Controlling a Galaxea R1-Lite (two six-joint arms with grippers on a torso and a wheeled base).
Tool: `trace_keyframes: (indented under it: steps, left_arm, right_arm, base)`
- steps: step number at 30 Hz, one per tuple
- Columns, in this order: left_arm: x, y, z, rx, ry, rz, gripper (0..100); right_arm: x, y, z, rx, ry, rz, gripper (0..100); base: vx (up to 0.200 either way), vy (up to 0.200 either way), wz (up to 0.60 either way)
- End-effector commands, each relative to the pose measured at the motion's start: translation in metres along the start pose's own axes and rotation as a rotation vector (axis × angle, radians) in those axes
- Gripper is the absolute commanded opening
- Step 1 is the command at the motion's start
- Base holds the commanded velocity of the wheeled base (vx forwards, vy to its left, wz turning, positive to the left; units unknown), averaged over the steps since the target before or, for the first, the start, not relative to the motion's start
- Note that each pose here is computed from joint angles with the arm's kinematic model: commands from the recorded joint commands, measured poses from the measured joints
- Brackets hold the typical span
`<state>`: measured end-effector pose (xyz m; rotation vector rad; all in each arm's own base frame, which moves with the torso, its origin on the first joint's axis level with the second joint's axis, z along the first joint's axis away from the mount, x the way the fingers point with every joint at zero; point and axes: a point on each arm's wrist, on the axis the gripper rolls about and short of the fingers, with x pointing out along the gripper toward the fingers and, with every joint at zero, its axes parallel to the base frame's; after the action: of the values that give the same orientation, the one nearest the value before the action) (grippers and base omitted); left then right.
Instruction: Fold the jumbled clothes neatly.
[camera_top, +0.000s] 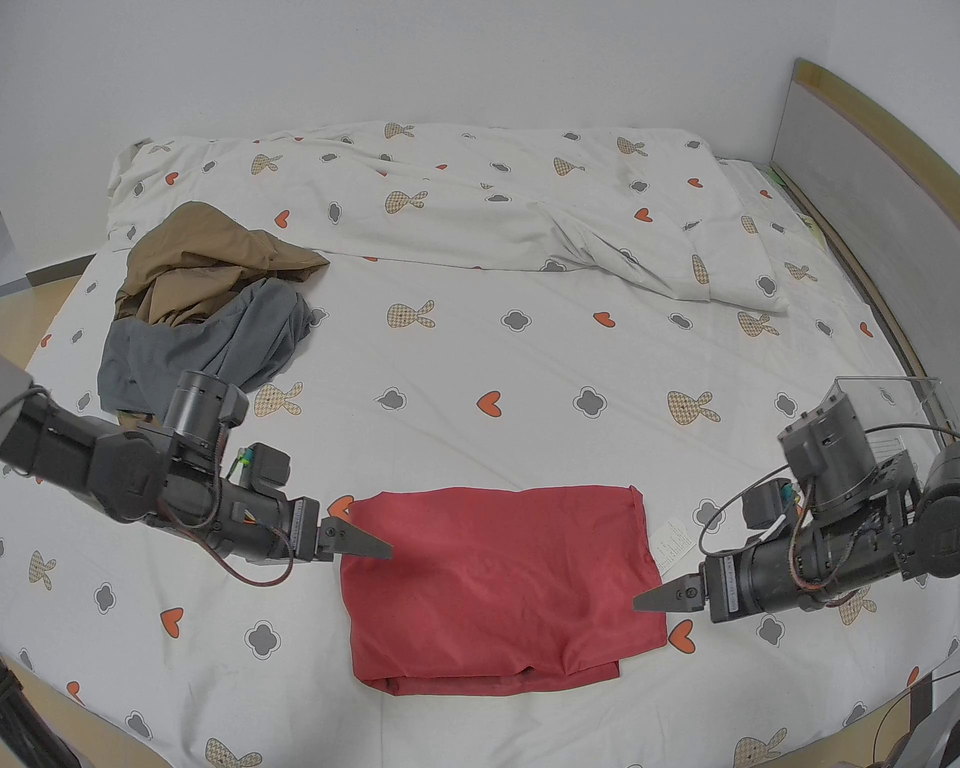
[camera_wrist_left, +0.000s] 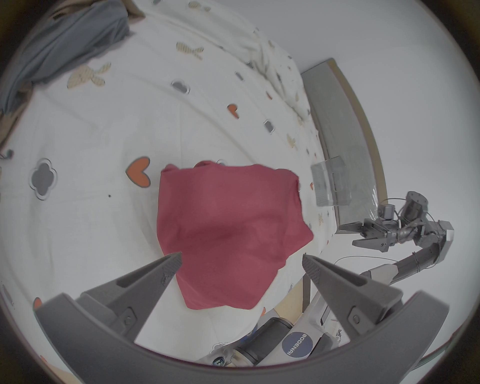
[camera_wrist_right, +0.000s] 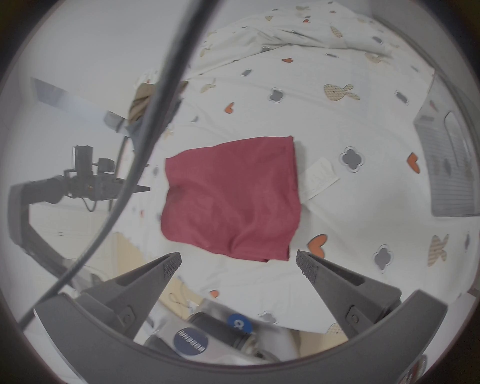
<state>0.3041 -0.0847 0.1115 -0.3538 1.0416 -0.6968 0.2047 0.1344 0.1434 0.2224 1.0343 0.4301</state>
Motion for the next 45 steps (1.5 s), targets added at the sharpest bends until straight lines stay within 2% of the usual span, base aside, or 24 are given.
trace_keyframes:
  steps: [1,2,3,8,9,10,12,13,15,17,19,21,22,24,26,27,28,29,30,31,33,34,38,45]
  left_arm:
    - [-0.072,-0.043,-0.023,0.105,-0.183,-0.016,100]
    - [-0.074,-0.043,-0.023,0.105,-0.187,-0.014,100]
    - [-0.092,-0.050,-0.028,0.128,-0.251,0.016,100]
    - [-0.138,-0.070,-0.048,0.182,-0.467,0.162,100]
    - [-0.138,-0.070,-0.048,0.182,-0.467,0.162,100]
    - [-0.156,-0.081,-0.062,0.223,-0.560,0.185,100]
    - [-0.163,-0.086,-0.068,0.240,-0.596,0.182,100]
    - [-0.173,-0.094,-0.075,0.262,-0.638,0.167,100]
    - [-0.176,-0.096,-0.078,0.260,-0.649,0.159,100]
    - [-0.171,-0.092,-0.079,0.226,-0.626,0.154,100]
    - [-0.157,-0.087,-0.080,0.120,-0.550,0.087,100]
    - [-0.146,-0.085,-0.076,0.059,-0.486,0.022,100]
    - [-0.131,-0.080,-0.071,-0.004,-0.397,-0.057,100]
    - [-0.110,-0.062,-0.060,-0.063,-0.282,-0.132,100]
    - [-0.092,-0.039,-0.047,-0.107,-0.215,-0.188,100]
    - [-0.092,-0.039,-0.047,-0.107,-0.215,-0.188,100]
    - [-0.071,-0.019,-0.036,-0.114,-0.178,-0.207,100]
    - [-0.067,-0.016,-0.035,-0.117,-0.173,-0.204,100]
    - [-0.044,0.005,-0.028,-0.112,-0.149,-0.180,100]
    - [-0.032,0.017,-0.025,-0.106,-0.141,-0.158,100]
    - [-0.021,0.028,-0.024,-0.099,-0.131,-0.132,100]
    - [-0.004,0.043,-0.025,-0.089,-0.104,-0.099,100]
    - [0.020,0.064,-0.026,-0.100,-0.053,-0.085,100]
    - [0.030,0.073,-0.027,-0.061,-0.046,-0.088,100]
  right_arm:
    - [-0.052,-0.017,-0.002,0.042,-0.077,0.219,100]
    - [-0.053,-0.018,-0.002,0.041,-0.078,0.224,100]
    - [-0.063,-0.024,-0.003,0.059,-0.075,0.310,100]
    - [-0.094,-0.046,-0.008,0.168,-0.066,0.613,100]
    - [-0.094,-0.046,-0.008,0.168,-0.066,0.613,100]
    - [-0.099,-0.060,-0.012,0.233,-0.028,0.744,100]
    - [-0.099,-0.065,-0.014,0.236,-0.027,0.783,100]
    - [-0.095,-0.073,-0.020,0.200,-0.039,0.833,100]
    - [-0.087,-0.077,-0.025,0.160,-0.066,0.819,100]
    - [-0.075,-0.082,-0.024,0.173,-0.046,0.809,100]
    - [-0.060,-0.089,-0.021,0.229,0.000,0.804,100]
    - [-0.053,-0.095,-0.016,0.259,0.016,0.802,100]
    - [-0.035,-0.102,-0.007,0.296,0.058,0.793,100]
    - [-0.009,-0.113,0.006,0.317,0.095,0.784,100]
    - [0.017,-0.120,0.017,0.276,0.104,0.767,100]
    - [0.017,-0.120,0.017,0.276,0.104,0.767,100]
    - [0.038,-0.127,0.024,0.265,0.113,0.703,100]
    - [0.041,-0.128,0.025,0.268,0.117,0.689,100]
    - [0.058,-0.132,0.025,0.284,0.137,0.600,100]
    - [0.066,-0.132,0.023,0.282,0.150,0.557,100]
    - [0.072,-0.131,0.021,0.279,0.164,0.522,100]
    - [0.079,-0.130,0.020,0.261,0.172,0.487,100]
    - [0.086,-0.132,0.019,0.200,0.169,0.478,100]
    - [0.099,-0.135,0.020,0.197,0.189,0.479,100]
  base:
    - [0.000,0.000,0.00]
    - [0.000,0.000,0.00]
    - [0.000,0.000,0.00]
    - [0.000,0.000,0.00]
    - [0.000,0.000,0.00]
    - [0.000,0.000,0.00]
    - [0.000,0.000,0.00]
    - [0.000,0.000,0.00]
    - [0.000,0.000,0.00]
    - [0.000,0.000,0.00]
    - [0.000,0.000,0.00]
    - [0.000,0.000,0.00]
    - [0.000,0.000,0.00]
    - [0.000,0.000,0.00]
    - [0.000,0.000,0.00]
    - [0.000,0.000,0.00]
    - [0.000,0.000,0.00]
    - [0.000,0.000,0.00]
    - [0.000,0.000,0.00]
    - [0.000,0.000,0.00]
    - [0.000,0.000,0.00]
    - [0.000,0.000,0.00]
    - [0.000,0.000,0.00]
    - [0.000,0.000,0.00]
